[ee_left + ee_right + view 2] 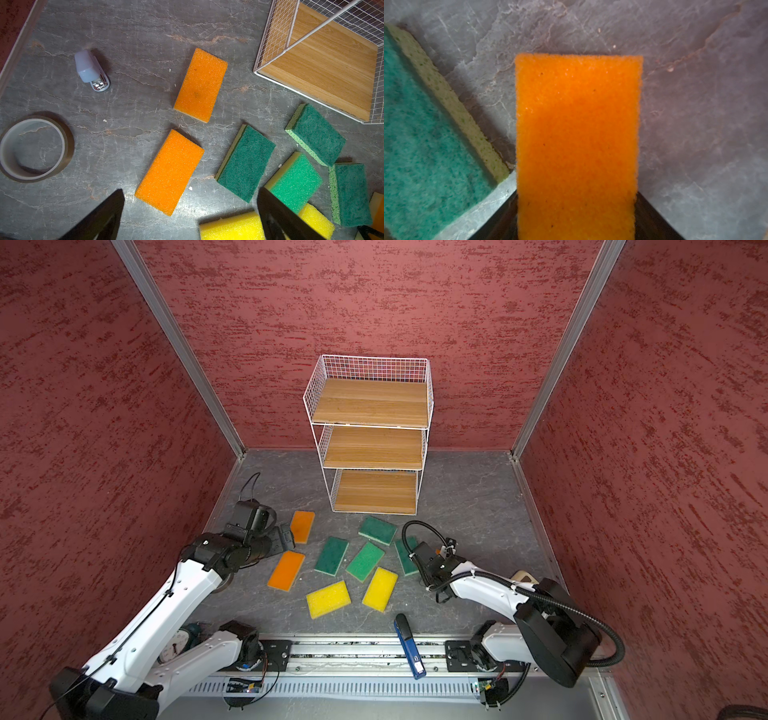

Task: Place and organize the cleaning sponges onto the shelf
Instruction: 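Lower the right gripper and close it on the orange sponge, then lift the orange sponge with the right gripper toward the top shelf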

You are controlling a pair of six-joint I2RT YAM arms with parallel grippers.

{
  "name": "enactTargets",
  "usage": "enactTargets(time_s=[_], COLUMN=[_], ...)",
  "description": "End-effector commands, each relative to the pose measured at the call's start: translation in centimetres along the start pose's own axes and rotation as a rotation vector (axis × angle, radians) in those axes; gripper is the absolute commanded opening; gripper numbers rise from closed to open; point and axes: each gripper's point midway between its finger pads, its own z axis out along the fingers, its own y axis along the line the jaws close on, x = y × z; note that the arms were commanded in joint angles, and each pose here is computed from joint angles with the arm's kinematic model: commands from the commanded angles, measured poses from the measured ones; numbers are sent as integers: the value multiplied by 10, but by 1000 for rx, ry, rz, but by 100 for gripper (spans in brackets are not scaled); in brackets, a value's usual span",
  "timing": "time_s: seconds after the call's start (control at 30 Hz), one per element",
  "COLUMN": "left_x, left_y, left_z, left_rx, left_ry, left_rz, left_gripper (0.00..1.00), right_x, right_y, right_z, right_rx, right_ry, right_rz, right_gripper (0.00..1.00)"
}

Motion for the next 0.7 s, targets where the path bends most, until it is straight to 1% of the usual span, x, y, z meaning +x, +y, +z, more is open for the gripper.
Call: enactTargets(time_s=[0.0,0.17,0.3,0.47,0.67], left_x=[-1,-3,-5,-7,-10], left_y=[-2,-1,-1,-4,-7], left_z=[-2,-6,-11,-17,-27], left_rx=[19,22,31,60,88], left_ry=[-22,-35,-50,-70,-88], left_rz=[-9,2,6,-3,-5], left_gripper=[100,100,100,100,100], right_x=[24,24,19,5,-14], right_y=[-11,-8,-6,-4,8], right_z=[9,2,-10,-34,-70], right_rx=[35,34,25,22,-56], right_ry=[106,116,96,47,-10], right_rz=[-20,-39,-46,-57,-51], right_gripper=[69,65,62,60,60])
